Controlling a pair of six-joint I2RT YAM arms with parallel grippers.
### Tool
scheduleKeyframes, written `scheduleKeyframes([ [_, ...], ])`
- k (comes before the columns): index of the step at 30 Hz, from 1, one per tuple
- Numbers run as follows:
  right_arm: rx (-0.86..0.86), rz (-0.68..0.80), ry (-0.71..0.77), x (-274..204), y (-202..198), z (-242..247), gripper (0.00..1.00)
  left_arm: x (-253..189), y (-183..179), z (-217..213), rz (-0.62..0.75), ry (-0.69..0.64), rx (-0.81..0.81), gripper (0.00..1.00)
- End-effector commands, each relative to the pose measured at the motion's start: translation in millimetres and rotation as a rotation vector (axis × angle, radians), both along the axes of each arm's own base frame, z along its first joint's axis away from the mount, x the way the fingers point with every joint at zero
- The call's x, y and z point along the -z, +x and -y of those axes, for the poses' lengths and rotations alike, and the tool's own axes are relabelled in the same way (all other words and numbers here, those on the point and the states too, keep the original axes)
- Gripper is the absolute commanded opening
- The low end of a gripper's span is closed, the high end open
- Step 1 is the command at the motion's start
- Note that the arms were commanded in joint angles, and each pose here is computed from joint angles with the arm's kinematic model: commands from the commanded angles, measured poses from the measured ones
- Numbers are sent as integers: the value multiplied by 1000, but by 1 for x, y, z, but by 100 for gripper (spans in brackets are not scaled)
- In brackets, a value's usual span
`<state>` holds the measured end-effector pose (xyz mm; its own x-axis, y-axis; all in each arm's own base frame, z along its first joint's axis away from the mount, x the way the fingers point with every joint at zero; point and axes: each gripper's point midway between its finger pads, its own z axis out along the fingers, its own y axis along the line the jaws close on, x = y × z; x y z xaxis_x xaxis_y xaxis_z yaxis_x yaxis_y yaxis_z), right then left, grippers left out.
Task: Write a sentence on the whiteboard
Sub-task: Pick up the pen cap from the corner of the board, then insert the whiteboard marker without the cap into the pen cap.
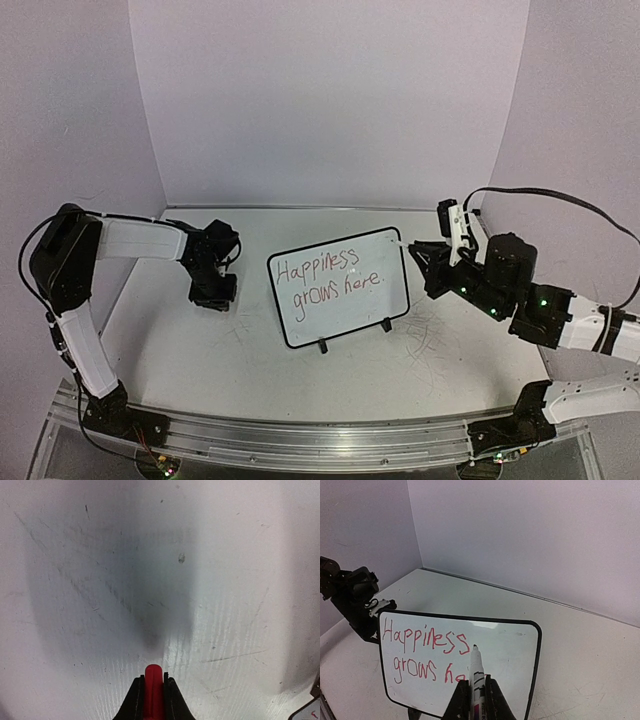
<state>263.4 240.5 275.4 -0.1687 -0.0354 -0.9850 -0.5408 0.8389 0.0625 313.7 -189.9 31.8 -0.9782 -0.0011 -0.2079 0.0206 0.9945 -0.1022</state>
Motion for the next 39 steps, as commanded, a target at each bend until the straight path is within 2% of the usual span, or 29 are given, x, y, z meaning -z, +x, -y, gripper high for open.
scheduleKeyframes([
  [1,-50,21,51,-24,3,-16,0,-128,22,27,296,-223,83,0],
  [5,-199,22,94,-38,-6,-45,0,-243,4,47,527,-469,221,0],
  [9,-414,18,164,-59,-24,-81,0,-341,-51,99,675,-883,540,0],
  [13,-605,39,296,-94,-50,-99,0,-397,-109,137,811,-1147,825,0],
  [15,-675,58,358,-113,-60,-104,0,-408,-120,144,843,-1224,898,0],
  [23,-765,139,481,-161,-69,-110,0,-394,-127,163,777,-1253,1017,0],
  [26,-820,146,491,-163,-76,-113,0,-393,-129,163,775,-1255,1030,0],
  [39,-782,125,497,-156,-65,-118,0,-394,-137,158,789,-1255,1034,0],
])
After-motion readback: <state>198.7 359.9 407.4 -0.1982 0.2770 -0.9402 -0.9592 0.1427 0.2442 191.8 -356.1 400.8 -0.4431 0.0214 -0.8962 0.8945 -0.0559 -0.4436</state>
